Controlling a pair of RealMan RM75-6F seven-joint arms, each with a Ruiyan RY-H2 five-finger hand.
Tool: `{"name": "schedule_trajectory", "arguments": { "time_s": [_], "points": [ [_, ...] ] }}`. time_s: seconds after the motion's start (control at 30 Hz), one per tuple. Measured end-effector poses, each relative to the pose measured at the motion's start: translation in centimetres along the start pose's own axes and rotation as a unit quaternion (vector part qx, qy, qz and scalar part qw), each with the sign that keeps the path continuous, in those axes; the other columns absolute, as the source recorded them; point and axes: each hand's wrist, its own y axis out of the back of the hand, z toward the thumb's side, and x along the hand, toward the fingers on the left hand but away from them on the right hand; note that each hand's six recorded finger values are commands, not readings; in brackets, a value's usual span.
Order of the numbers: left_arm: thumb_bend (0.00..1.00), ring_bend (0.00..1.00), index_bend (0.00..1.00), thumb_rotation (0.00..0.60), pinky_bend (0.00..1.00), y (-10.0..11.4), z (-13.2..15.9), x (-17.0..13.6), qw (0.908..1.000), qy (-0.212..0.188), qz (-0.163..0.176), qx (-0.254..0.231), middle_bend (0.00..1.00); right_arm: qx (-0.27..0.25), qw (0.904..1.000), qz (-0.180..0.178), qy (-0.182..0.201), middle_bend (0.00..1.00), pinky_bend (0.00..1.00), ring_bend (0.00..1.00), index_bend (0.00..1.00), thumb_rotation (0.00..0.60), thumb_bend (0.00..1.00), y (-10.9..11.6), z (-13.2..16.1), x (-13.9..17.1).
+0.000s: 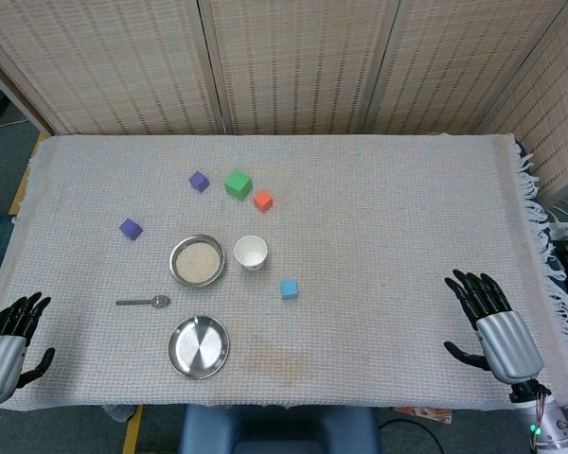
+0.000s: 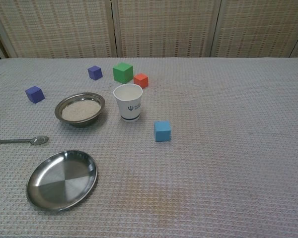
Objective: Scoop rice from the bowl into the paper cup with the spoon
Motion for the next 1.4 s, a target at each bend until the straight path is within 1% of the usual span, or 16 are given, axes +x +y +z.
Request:
{"name": "schedule_trajectory", "arguments": {
  "time_s": [0.23, 0.3, 0.33, 0.37, 0.4, 0.43, 0.47, 0.5, 0.57, 0.63, 0.67, 0.73, 0.8, 0.93, 1.13, 1.4],
  "points": [
    [0.38, 0.00, 0.00, 0.600, 0.12, -0.9, 0.9, 0.4, 0.9998, -0.010, -0.017, 0.003, 0.00, -0.002, 1.0000, -0.003, -0.004, 0.00, 0.00, 0.00, 0.00, 0.600, 0.07, 0.6, -0.4, 0.5],
    [0.38, 0.03, 0.00, 0.600, 0.17, -1.3, 1.3, 0.8, 0.9996, -0.015, -0.023, 0.002, 0.03, -0.004, 1.0000, -0.006, -0.004, 0.00, 0.00, 0.00, 0.00, 0.600, 0.07, 0.8, -0.5, 0.7],
    [0.38, 0.09, 0.00, 0.600, 0.25, -1.4, 1.7, 1.1, 0.9995, -0.019, -0.025, 0.001, 0.10, -0.004, 1.0000, -0.005, -0.004, 0.00, 0.00, 0.00, 0.00, 0.600, 0.07, 0.8, -0.5, 0.7],
    [0.38, 0.23, 0.00, 0.600, 0.39, -1.5, 2.0, 1.3, 0.9995, -0.020, -0.025, 0.001, 0.25, -0.004, 1.0000, -0.004, -0.004, 0.00, 0.00, 0.00, 0.00, 0.600, 0.07, 0.8, -0.5, 0.8],
    [0.38, 0.33, 0.00, 0.600, 0.48, -1.5, 2.2, 1.6, 0.9995, -0.021, -0.023, 0.001, 0.36, -0.005, 1.0000, -0.002, -0.004, 0.00, 0.00, 0.00, 0.00, 0.600, 0.07, 0.8, -0.5, 0.8],
    [0.39, 0.48, 0.02, 0.600, 0.61, -1.6, 2.6, 2.1, 0.9995, -0.023, -0.020, 0.002, 0.53, -0.005, 1.0000, -0.001, -0.004, 0.00, 0.00, 0.00, 0.00, 0.600, 0.07, 0.7, -0.5, 0.7],
    [0.39, 0.61, 0.05, 0.600, 0.72, -1.7, 2.9, 2.5, 0.9996, -0.023, -0.019, 0.003, 0.68, -0.005, 1.0000, -0.001, -0.005, 0.00, 0.00, 0.00, 0.00, 0.600, 0.07, 0.7, -0.5, 0.7],
    [0.39, 0.71, 0.09, 0.600, 0.80, -1.8, 3.2, 2.9, 0.9995, -0.023, -0.021, 0.005, 0.79, -0.005, 1.0000, 0.001, -0.005, 0.00, 0.00, 0.00, 0.00, 0.600, 0.07, 0.6, -0.6, 0.6],
    [0.39, 0.83, 0.17, 0.600, 0.89, -2.4, 3.8, 3.8, 0.9992, -0.025, -0.027, 0.014, 0.92, -0.005, 1.0000, 0.003, -0.007, 0.00, 0.00, 0.00, 0.00, 0.600, 0.07, 0.5, -0.7, 0.4],
    [0.39, 0.91, 0.22, 0.600, 0.96, -3.1, 4.5, 4.9, 0.9986, -0.026, -0.036, 0.027, 0.97, -0.005, 0.9999, 0.007, -0.009, 0.00, 0.00, 0.00, 0.00, 0.600, 0.07, 0.3, -0.8, 0.3],
    [0.39, 0.95, 0.25, 0.600, 0.99, -3.4, 4.8, 5.3, 0.9983, -0.026, -0.041, 0.033, 0.99, -0.005, 0.9999, 0.009, -0.011, 0.00, 0.00, 0.00, 0.00, 0.600, 0.07, 0.2, -0.8, 0.3],
    [0.39, 1.00, 0.30, 0.600, 1.00, -4.3, 5.4, 6.4, 0.9974, -0.024, -0.054, 0.040, 1.00, -0.005, 0.9998, 0.014, -0.014, 0.00, 0.00, 0.00, 0.00, 0.600, 0.07, 0.0, -1.0, 0.1],
    [0.39, 1.00, 0.33, 0.600, 1.00, -5.0, 5.9, 7.4, 0.9971, -0.022, -0.060, 0.042, 1.00, -0.006, 0.9997, 0.018, -0.017, 0.00, 0.00, 0.00, 0.00, 0.600, 0.07, -0.2, -1.1, 0.0],
    [0.39, 1.00, 0.40, 0.600, 1.00, -6.0, 6.8, 8.9, 0.9973, -0.018, -0.057, 0.043, 1.00, -0.008, 0.9995, 0.017, -0.024, 0.00, 0.00, 0.00, 0.00, 0.600, 0.07, -0.2, -1.4, -0.3],
    [0.39, 1.00, 0.42, 0.600, 1.00, -7.8, 7.8, 10.3, 0.9966, -0.015, -0.065, 0.050, 1.00, -0.009, 0.9995, 0.005, -0.030, 0.00, 0.00, 0.00, 0.00, 0.600, 0.07, 0.4, -1.8, -0.4],
    [0.38, 1.00, 0.44, 0.600, 1.00, -9.2, 8.3, 11.6, 0.9964, -0.008, -0.063, 0.056, 1.00, -0.010, 0.9994, -0.001, -0.032, 0.00, 0.00, 0.00, 0.00, 0.600, 0.07, 0.8, -1.9, -0.2]
  ]
}}
